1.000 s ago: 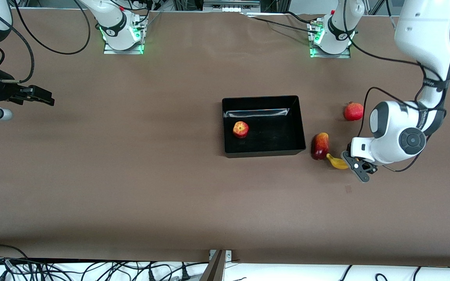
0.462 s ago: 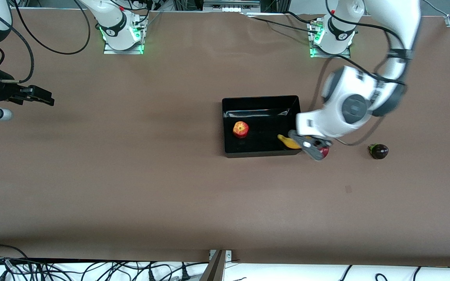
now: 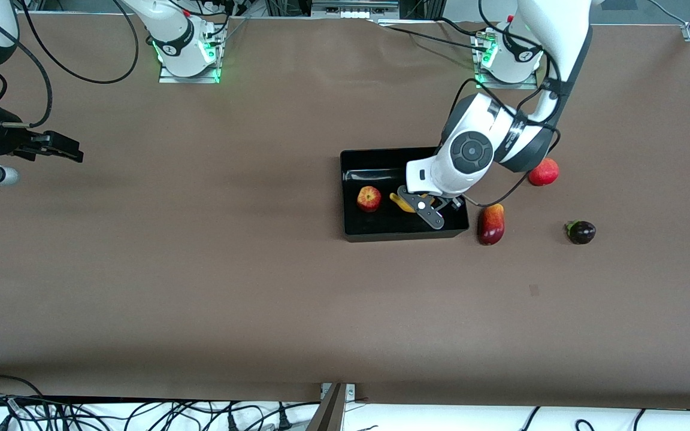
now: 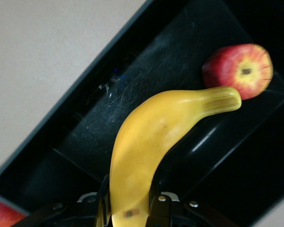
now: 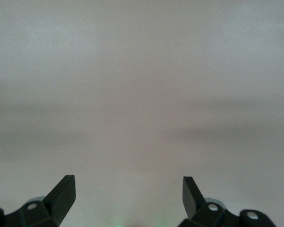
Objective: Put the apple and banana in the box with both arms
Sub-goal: 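Carry the banana into the black box with the left gripper, then release the banana and raise the left gripper back to rest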
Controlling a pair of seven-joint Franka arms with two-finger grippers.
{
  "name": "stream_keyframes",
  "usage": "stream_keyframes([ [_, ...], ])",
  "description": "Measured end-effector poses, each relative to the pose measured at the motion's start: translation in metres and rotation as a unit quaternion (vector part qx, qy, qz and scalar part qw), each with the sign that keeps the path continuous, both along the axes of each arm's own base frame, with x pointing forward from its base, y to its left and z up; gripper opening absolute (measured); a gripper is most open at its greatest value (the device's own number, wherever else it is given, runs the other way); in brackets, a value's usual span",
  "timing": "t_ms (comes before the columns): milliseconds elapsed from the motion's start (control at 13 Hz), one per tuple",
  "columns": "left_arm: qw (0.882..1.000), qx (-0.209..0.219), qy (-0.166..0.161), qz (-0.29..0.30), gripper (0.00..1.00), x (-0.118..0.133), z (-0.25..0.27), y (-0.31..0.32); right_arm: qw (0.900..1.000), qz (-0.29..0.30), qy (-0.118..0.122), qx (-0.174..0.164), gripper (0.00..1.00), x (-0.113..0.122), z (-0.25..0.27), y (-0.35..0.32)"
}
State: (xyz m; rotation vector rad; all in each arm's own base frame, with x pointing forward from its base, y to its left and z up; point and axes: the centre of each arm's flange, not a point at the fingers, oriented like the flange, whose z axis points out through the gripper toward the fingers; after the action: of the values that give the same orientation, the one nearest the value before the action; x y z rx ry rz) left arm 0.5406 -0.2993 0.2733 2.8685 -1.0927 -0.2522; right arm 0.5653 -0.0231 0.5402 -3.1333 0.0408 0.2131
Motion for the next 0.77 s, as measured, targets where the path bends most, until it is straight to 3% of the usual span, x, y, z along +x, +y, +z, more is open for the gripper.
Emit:
stream_keyframes([
  [692,1.0,-0.001,-0.006,0.002,0.34,-0.002,-0.05,0.003,1.0,-0.001,0.001,0.0,1.0,0.0,-0.001,-0.001],
  [769,1.0,-0.001,-0.005,0.003,0.4,-0.002,-0.052,0.003,1.0,-0.001,0.001,0.0,1.0,0.0,-0.001,-0.001],
])
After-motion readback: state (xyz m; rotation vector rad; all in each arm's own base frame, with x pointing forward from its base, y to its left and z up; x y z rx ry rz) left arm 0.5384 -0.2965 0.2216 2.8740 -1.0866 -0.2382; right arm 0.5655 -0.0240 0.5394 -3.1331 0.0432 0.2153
